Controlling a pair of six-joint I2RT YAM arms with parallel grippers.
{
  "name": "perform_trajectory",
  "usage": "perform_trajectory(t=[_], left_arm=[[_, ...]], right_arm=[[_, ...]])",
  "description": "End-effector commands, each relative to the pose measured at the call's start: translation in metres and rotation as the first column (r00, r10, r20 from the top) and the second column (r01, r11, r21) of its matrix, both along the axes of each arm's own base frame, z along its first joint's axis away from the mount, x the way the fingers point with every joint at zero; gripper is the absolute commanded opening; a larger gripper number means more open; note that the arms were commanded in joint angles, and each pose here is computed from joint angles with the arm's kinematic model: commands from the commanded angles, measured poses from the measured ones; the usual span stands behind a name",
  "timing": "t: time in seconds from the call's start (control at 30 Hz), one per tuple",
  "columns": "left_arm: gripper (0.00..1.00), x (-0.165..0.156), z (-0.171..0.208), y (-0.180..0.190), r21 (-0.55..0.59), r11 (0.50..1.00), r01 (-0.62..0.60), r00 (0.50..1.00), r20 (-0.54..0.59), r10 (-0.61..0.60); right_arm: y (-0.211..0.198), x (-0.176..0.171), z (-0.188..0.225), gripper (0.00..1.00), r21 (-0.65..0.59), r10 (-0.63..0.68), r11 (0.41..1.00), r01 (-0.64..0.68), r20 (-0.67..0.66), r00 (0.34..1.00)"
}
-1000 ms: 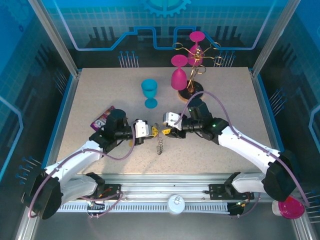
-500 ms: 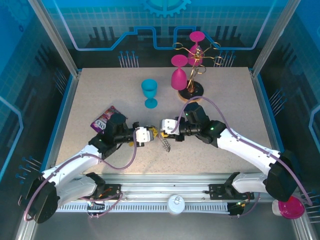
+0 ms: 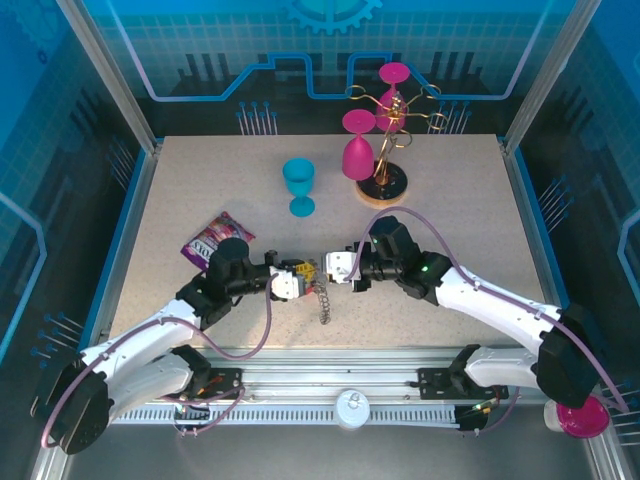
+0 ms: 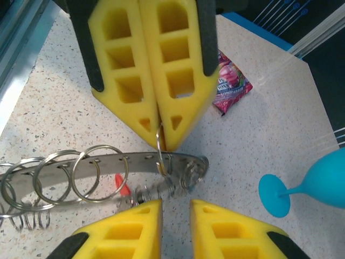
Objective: Put the keys on the keyring
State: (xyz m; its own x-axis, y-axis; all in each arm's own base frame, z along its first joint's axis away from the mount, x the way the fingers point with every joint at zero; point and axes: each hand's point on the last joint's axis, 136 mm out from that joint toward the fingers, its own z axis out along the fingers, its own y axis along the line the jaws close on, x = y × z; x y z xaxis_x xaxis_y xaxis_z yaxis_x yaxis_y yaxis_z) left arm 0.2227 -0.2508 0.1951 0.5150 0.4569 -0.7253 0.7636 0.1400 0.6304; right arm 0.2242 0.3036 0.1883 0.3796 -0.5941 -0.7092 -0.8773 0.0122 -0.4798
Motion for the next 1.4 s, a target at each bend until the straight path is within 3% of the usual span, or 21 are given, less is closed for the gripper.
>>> perform_trajectory(t=[0.0, 0.43, 0.9, 1.03, 1.13, 1.27, 1.37], left_arm=[[0.0, -0.007, 0.012, -0.004, -0.022, 0.998, 0.053, 0.995, 0.089, -0.051], [0.0, -0.005, 0.016, -0.007, -0.044, 0.998, 0.046, 0.998, 0.032, -0.045], [0.0, -0.002, 0.021, -0.008, -0.068, 0.997, 0.026, 1.0, -0.006, -0.027], [0.0, -0.003, 0.022, -0.008, -0.074, 0.997, 0.028, 1.0, -0.012, -0.028], [0.0, -0.002, 0.019, -0.008, -0.066, 0.998, 0.02, 0.999, -0.025, -0.022], [0.16, 0.002, 0.011, -0.008, -0.041, 0.999, 0.001, 0.998, -0.064, -0.004], [0.22, 0.005, 0.005, -0.008, -0.016, 1.0, -0.008, 0.995, -0.097, 0.006]], right_arm=[[0.006, -0.005, 0.009, 0.21, 0.031, 0.033, 0.999, -0.035, 0.056, 0.998], [0.016, -0.012, 0.014, 0.2, 0.048, 0.081, 0.995, -0.085, 0.071, 0.994], [0.024, -0.012, 0.014, 0.12, 0.056, 0.097, 0.993, -0.1, 0.064, 0.993], [0.023, -0.01, 0.014, 0.0, 0.046, 0.089, 0.995, -0.092, 0.061, 0.994], [0.024, -0.012, 0.019, 0.0, 0.062, 0.098, 0.993, -0.102, 0.066, 0.993], [0.025, -0.016, 0.026, 0.0, 0.085, 0.111, 0.99, -0.116, 0.068, 0.992], [0.026, -0.017, 0.029, 0.0, 0.094, 0.115, 0.988, -0.121, 0.068, 0.991]])
